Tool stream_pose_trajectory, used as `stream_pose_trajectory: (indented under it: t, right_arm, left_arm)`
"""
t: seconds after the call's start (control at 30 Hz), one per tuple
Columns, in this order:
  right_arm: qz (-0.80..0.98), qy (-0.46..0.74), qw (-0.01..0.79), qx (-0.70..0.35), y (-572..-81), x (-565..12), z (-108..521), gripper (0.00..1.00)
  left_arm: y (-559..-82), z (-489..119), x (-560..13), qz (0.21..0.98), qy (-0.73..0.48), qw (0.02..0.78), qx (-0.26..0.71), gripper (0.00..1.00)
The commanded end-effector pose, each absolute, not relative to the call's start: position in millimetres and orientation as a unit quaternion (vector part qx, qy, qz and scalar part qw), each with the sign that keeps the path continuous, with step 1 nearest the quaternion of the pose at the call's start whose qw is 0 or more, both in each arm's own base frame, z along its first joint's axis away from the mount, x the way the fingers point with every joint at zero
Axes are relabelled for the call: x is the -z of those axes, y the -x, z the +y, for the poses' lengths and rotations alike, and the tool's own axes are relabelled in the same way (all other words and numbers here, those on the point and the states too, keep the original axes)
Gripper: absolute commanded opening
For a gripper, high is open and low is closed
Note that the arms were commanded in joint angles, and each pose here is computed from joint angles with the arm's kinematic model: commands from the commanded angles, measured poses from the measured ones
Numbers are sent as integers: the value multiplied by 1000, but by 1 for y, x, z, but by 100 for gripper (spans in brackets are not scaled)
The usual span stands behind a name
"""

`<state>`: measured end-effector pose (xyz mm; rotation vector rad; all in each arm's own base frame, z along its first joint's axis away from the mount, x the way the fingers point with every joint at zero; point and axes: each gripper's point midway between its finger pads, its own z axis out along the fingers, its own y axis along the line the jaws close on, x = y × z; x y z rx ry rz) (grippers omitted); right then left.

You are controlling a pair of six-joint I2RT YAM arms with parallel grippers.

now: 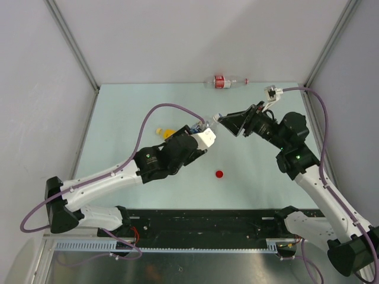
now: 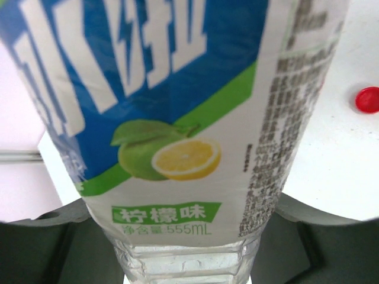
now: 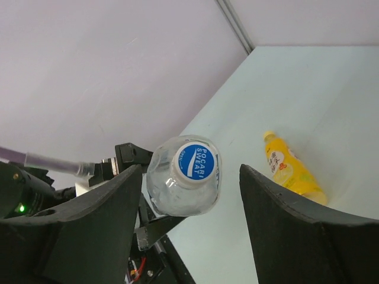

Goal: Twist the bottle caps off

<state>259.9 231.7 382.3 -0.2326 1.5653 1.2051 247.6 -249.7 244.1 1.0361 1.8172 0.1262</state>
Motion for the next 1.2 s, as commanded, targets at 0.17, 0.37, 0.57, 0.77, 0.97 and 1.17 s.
stream_pose_trajectory:
  t: [0.17, 0.37, 0.57, 0.77, 0.97, 1.17]
  right_arm:
    - [658, 91, 520, -537, -263, -383, 242, 67]
    - [664, 82, 511, -539, -268, -378, 245, 60]
    - [659, 79, 514, -543, -268, -382, 245, 52]
    - [645, 101, 519, -551, -261, -389, 249, 36]
    - [638, 121, 524, -551, -255, -392, 250, 16]
    - [630, 144, 530, -548, -248, -394, 250, 2]
  left_arm:
    - [-256, -247, -255, 746, -401, 524, -95, 0]
    - [-255, -248, -253, 745, -406, 521, -91, 0]
    - [-254, -250, -251, 745, -410, 519, -90, 0]
    - [-254, -251, -250, 745, -412, 518, -88, 0]
    - [-252, -254, -250, 745, -415, 517, -78, 0]
    - [-245, -264, -252, 741, -427, 517, -38, 0]
